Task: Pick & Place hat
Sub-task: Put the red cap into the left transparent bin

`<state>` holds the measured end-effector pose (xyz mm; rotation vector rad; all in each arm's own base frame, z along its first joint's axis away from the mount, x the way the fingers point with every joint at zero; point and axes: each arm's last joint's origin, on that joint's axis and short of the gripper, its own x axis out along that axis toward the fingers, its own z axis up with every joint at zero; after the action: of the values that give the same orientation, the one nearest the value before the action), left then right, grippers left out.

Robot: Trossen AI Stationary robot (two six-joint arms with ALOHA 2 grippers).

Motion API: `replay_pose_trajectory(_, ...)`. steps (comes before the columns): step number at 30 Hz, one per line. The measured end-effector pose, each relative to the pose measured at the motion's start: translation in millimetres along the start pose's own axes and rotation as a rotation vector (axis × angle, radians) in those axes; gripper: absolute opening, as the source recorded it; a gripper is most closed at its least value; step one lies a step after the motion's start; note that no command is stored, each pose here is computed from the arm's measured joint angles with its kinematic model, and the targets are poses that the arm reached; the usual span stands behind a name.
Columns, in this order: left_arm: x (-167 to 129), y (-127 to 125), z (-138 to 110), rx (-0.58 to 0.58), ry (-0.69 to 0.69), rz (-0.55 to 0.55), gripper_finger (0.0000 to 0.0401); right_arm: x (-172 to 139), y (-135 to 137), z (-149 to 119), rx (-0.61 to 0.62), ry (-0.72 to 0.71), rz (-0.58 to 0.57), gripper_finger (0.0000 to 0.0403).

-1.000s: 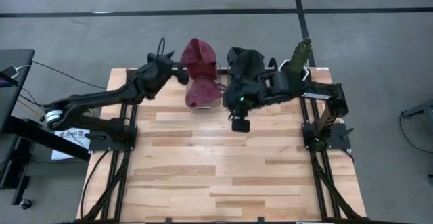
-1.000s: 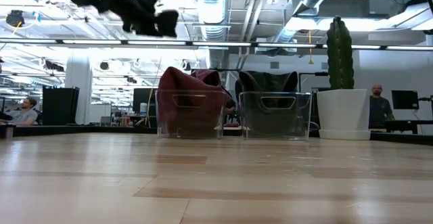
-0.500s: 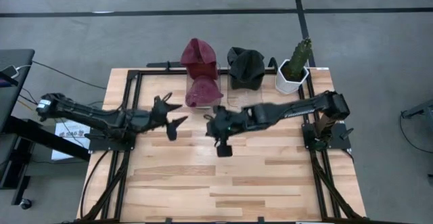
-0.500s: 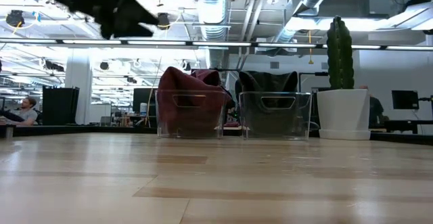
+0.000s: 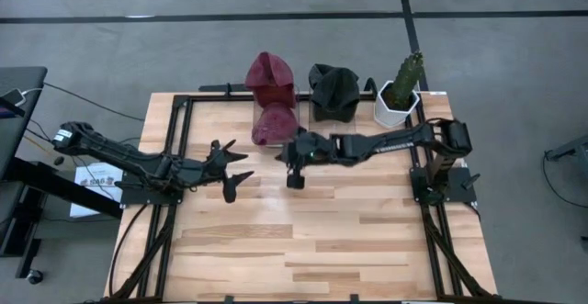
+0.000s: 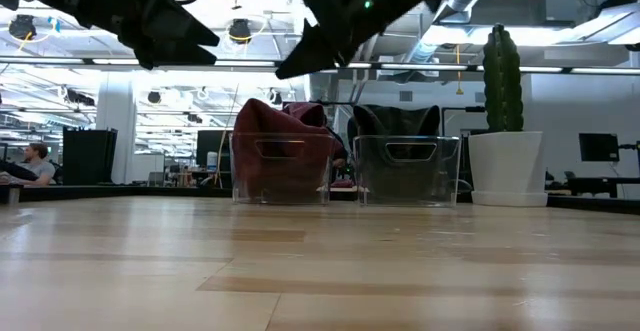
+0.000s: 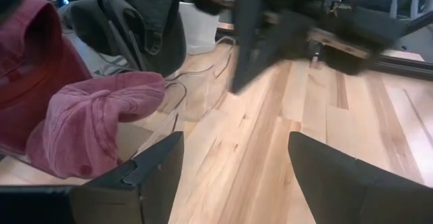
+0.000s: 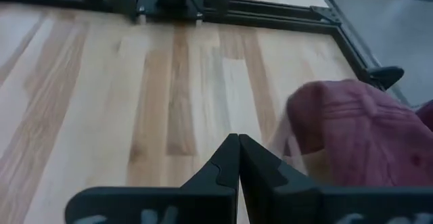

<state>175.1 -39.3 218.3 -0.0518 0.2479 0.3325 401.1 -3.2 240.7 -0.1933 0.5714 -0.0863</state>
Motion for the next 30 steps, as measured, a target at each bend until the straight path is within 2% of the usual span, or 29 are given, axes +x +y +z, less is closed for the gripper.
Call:
replay_pose_trajectory(8, 0, 0, 1, -0.004, -0.004, -0.002, 0.0264, 3, -29, 0, 0.051, -0.060, 0.037, 0.0000)
replay_pose_trajectory(15, 0, 0, 1, -0.004, -0.005, -0.003, 0.0264, 44, -23, -26, 0.040, -0.030, 0.048, 0.0000)
replay_pose_trajectory(19, 0, 0, 0, -0.003, 0.002, -0.002, 0.0264, 56, -29, -30, 0.026, -0.017, -0.021, 0.0000)
replay_pose_trajectory(25, 0, 0, 0, -0.002, 0.002, -0.002, 0.0264, 57, -45, -28, 0.013, -0.019, -0.075, 0.0000)
replay_pose_trajectory(30, 0, 0, 0, -0.003, 0.002, -0.002, 0.0264, 56, -63, -28, 0.005, 0.000, -0.199, 0.0000)
